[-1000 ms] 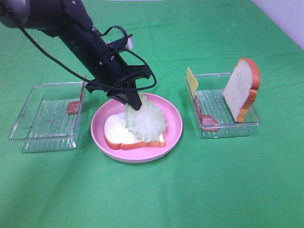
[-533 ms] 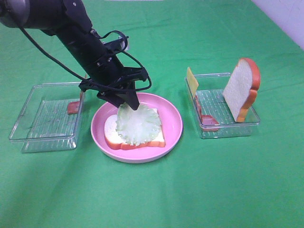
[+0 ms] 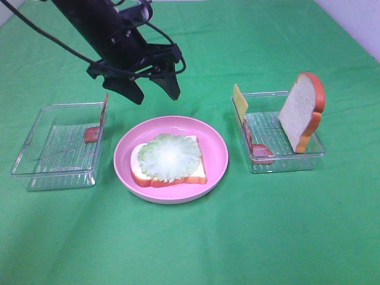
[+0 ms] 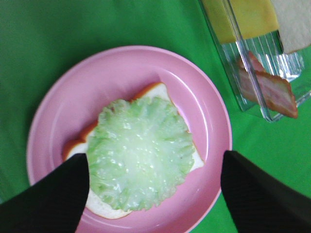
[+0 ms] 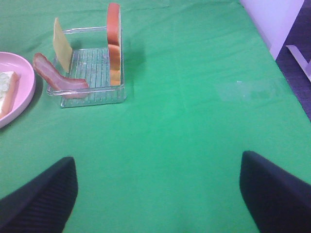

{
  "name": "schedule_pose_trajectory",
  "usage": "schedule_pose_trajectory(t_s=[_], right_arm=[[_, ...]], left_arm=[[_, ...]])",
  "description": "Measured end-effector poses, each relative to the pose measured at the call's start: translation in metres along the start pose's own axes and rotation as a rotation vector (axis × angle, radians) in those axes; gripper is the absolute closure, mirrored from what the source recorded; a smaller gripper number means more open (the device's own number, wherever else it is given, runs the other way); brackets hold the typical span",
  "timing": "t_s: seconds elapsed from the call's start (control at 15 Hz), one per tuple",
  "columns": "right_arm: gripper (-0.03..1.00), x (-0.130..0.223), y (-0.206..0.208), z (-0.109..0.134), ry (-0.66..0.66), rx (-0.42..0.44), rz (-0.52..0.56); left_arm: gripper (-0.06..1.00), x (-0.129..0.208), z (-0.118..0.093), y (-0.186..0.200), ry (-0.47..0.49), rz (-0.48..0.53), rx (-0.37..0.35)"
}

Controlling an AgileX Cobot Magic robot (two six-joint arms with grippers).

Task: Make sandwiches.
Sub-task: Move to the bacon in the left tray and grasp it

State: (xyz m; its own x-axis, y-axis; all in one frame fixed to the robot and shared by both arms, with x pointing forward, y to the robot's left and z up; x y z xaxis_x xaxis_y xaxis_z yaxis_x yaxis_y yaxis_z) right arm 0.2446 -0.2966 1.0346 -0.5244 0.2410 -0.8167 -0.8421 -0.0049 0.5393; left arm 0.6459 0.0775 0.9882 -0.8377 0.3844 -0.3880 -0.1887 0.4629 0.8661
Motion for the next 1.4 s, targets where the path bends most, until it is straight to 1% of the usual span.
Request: schedule_pose_trajectory(t_s=[0.2, 0.33, 0.4, 0.47, 0.6, 0.87, 1.07, 1.13, 1.27, 1.4], right_arm=[[0.12, 0.0, 0.0, 0.0, 0.0, 0.0, 0.0], [0.12, 0.0, 0.0, 0.0, 0.0, 0.0, 0.0], [0.12, 0.0, 0.0, 0.0, 0.0, 0.0, 0.0], [0.12, 0.0, 0.0, 0.0, 0.0, 0.0, 0.0], [0.12, 0.0, 0.0, 0.0, 0.0, 0.0, 0.0], [0.12, 0.0, 0.0, 0.0, 0.0, 0.0, 0.0], [0.12, 0.0, 0.0, 0.0, 0.0, 0.0, 0.0], [0.12, 0.0, 0.0, 0.0, 0.0, 0.0, 0.0], [0.12, 0.0, 0.0, 0.0, 0.0, 0.0, 0.0], [0.12, 0.0, 0.0, 0.0, 0.0, 0.0, 0.0]], left_arm=[[0.23, -0.008, 0.008, 0.029, 0.018, 0.04, -0.165], [0.23, -0.007, 0.02, 0.039, 0.028, 0.079, -0.299], [0.23, -0.005, 0.025, 0.041, 0.03, 0.096, -0.346], [0.23, -0.005, 0.028, 0.041, 0.031, 0.1, -0.37], [0.23, -0.003, 0.036, 0.032, 0.028, 0.127, -0.405], [0.23, 0.003, 0.051, 0.001, 0.046, 0.197, -0.431], [0.23, 0.008, 0.063, -0.018, 0.056, 0.228, -0.454], [0.23, 0.006, 0.066, -0.022, 0.063, 0.211, -0.463], [0.26, 0.004, 0.066, -0.023, 0.059, 0.189, -0.462], [0.36, 0.004, 0.066, -0.023, 0.061, 0.187, -0.462]])
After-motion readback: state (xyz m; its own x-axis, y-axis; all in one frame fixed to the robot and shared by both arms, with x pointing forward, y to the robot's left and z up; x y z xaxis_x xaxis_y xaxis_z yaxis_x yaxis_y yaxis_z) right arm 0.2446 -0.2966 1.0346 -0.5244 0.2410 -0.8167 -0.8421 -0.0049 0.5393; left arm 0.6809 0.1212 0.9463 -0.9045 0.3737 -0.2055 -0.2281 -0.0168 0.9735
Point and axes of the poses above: a point on each arm's last joint axis where the gripper is mounted, y pointing back along that axis away from the gripper, z along the wrist's bending axis when the last joint is at zero, x = y × z, the point moved 2 cm from there along -y, pointing out along that axis toward the gripper, and after that the axes turned 13 degrees about -y, right-handed, at the moved point
